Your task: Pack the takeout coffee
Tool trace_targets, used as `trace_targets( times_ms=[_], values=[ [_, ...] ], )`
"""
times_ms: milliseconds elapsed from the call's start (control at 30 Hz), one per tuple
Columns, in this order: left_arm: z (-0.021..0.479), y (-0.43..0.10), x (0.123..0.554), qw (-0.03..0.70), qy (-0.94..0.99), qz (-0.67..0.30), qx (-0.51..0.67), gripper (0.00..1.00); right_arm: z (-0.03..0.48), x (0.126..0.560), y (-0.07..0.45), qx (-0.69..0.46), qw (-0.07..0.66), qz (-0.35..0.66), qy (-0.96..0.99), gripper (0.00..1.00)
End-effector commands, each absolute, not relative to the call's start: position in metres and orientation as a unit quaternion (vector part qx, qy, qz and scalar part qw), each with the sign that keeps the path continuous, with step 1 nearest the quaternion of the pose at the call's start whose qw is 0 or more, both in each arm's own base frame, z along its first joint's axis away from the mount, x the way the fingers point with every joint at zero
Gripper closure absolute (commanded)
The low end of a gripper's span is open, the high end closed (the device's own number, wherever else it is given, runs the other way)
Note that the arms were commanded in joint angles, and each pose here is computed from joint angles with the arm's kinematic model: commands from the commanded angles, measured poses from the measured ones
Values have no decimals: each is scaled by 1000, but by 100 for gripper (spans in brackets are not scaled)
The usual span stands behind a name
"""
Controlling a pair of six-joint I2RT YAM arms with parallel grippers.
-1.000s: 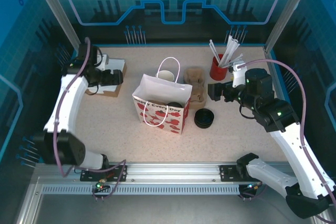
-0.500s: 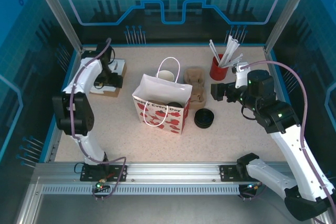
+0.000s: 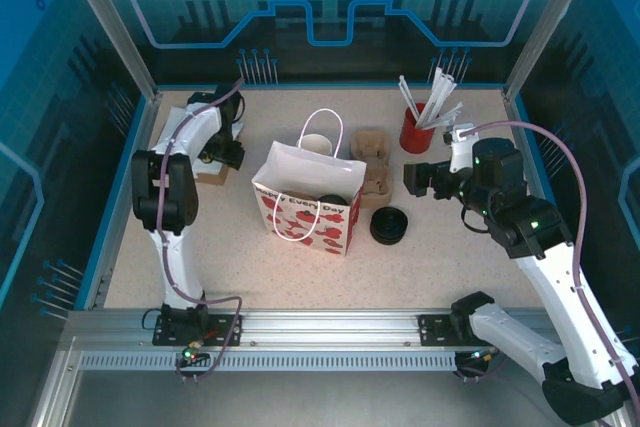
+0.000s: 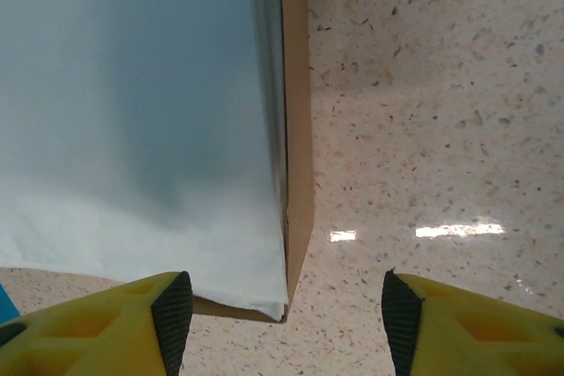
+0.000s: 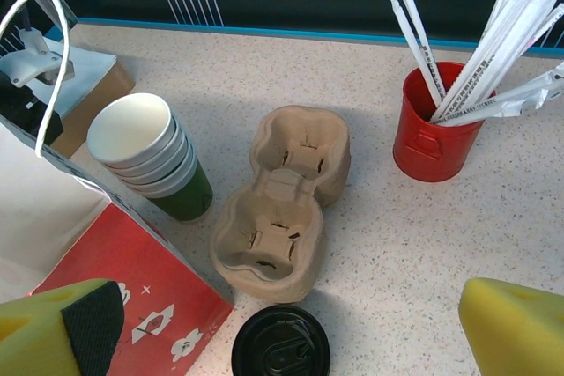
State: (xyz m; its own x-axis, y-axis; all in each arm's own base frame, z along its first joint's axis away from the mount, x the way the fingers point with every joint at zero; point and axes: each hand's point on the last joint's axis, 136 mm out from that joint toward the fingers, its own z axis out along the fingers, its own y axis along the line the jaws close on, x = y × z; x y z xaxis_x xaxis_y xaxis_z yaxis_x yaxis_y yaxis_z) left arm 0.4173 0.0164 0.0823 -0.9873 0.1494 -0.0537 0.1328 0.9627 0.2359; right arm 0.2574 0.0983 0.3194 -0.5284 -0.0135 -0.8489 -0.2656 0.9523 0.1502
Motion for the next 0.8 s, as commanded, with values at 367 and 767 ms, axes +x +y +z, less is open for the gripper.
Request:
trace_targets(
  times_ms=[367,767],
  values=[
    [72,23,417,10,985,149,89,58,316,257,90,-70,479,120,867,0],
    [73,23,413,6,985,149,91,79,314,258,90,-70,478,120,868,0]
  ],
)
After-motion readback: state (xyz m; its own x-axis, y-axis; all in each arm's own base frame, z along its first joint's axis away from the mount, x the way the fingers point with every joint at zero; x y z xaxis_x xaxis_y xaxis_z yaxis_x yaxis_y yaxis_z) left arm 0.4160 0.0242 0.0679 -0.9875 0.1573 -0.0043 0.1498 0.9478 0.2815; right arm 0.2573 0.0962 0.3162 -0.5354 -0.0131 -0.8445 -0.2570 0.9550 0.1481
